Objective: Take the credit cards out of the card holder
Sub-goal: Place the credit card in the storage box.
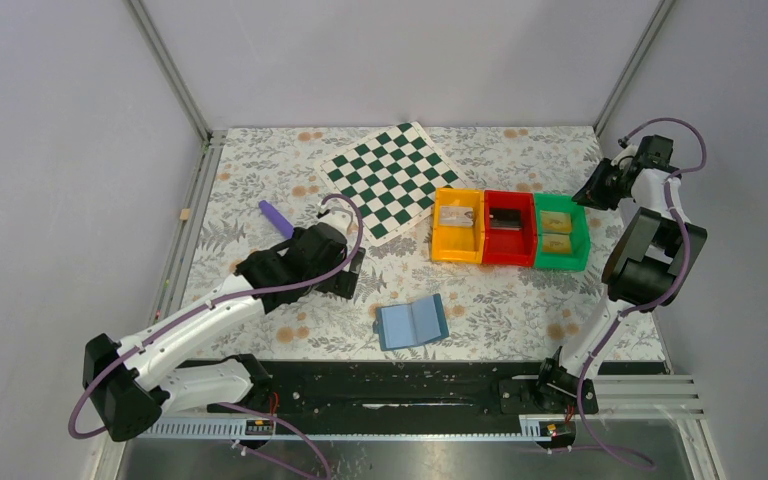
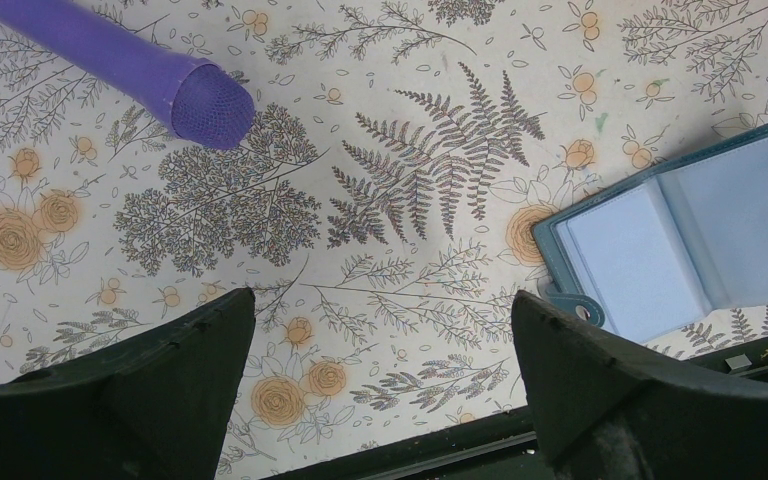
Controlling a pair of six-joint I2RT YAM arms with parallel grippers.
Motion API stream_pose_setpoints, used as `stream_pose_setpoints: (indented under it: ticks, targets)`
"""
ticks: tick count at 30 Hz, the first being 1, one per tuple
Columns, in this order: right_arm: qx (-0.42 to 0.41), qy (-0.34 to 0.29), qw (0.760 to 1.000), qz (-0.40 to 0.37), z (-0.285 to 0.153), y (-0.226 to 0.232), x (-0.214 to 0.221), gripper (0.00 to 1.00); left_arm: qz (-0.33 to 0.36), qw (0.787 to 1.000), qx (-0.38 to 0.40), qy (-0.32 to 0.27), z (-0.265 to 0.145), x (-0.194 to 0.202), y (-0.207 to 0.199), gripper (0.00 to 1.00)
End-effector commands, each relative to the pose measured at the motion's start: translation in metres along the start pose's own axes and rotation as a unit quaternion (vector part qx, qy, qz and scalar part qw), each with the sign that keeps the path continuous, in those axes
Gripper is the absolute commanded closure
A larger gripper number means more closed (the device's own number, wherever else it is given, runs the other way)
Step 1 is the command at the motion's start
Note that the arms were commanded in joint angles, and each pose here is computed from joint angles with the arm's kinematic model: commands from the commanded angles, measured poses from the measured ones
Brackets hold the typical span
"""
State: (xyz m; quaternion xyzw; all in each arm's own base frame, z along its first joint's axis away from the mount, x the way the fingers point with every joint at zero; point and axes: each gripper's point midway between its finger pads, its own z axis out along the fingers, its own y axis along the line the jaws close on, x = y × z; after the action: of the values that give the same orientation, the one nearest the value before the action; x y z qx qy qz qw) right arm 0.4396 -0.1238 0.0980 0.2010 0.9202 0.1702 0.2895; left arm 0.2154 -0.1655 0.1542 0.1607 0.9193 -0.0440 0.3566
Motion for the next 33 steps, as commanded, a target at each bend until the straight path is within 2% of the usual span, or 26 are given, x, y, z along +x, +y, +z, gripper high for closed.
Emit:
stream_pose_setpoints:
  ticks: [1, 11, 19, 26, 33]
  targets:
    - [0.002, -0.033, 0.999, 0.005, -0.019, 0.010, -0.022, 0.73, -0.009, 0.999, 0.014, -0.028, -0.006, -0.011, -0.002, 0.01]
    - [0.025, -0.040, 0.996, 0.073, -0.029, 0.026, -0.006, 0.75, -0.017, 0.999, 0.026, -0.040, -0.012, -0.017, -0.005, 0.01]
    - [0.109, -0.025, 0.986, 0.120, -0.033, 0.006, 0.046, 0.88, -0.025, 0.997, 0.044, -0.064, -0.027, -0.022, -0.004, 0.01]
    - [0.090, -0.034, 0.985, 0.141, -0.010, -0.001, 0.070, 0.90, -0.024, 0.995, 0.051, -0.086, -0.037, -0.025, -0.001, 0.01]
    - [0.095, -0.036, 0.984, 0.147, 0.010, -0.011, 0.068, 0.91, -0.024, 0.994, 0.046, -0.094, -0.039, -0.028, 0.002, 0.01]
